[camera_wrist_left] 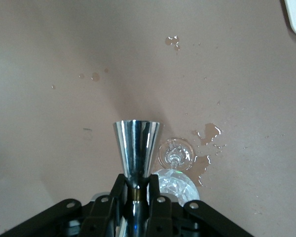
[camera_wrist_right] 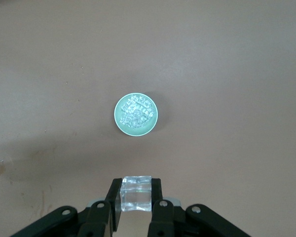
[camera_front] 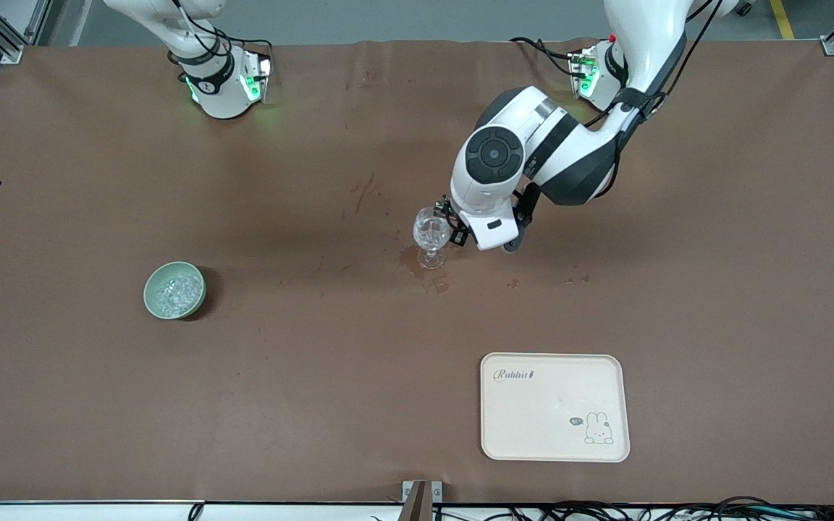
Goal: Pour wine and add ice with both arms
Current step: 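Tilt the jigger with the left gripper to pour into the glass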
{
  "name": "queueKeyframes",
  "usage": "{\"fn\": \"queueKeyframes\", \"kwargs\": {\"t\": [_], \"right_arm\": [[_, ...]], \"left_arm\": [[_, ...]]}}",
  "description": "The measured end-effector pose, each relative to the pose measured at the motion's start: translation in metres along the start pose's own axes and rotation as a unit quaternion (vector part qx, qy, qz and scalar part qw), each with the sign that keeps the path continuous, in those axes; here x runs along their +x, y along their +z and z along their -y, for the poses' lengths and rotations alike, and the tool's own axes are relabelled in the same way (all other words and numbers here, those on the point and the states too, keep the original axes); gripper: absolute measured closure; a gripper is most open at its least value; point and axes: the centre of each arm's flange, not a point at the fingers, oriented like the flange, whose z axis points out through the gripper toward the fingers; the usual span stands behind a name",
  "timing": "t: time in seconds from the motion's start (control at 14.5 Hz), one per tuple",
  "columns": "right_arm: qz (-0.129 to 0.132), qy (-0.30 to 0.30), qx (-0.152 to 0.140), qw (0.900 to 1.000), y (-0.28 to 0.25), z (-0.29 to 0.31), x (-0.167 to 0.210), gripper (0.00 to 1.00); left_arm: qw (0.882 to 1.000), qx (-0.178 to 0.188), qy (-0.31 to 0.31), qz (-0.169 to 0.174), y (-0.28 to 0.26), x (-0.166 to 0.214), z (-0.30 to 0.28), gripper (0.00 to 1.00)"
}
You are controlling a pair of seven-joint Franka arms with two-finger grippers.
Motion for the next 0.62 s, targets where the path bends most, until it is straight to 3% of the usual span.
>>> {"fn": "queueKeyframes", "kwargs": {"t": [0.28,0.62], "right_arm": [[0.000,0.000,0.000,1.000,0.0001,0.0000,0.0001,0.73],[0.000,0.000,0.000,1.000,0.0003,0.0000,0.0001,0.73]], "left_arm": [[1.000,-0.002,-0.001,-0.007,0.0007,-0.0029,0.0008,0.78],[0.999,-0.015,-0.001,-0.043,0.0025,-0.0102,0.0027,0.78]]}}
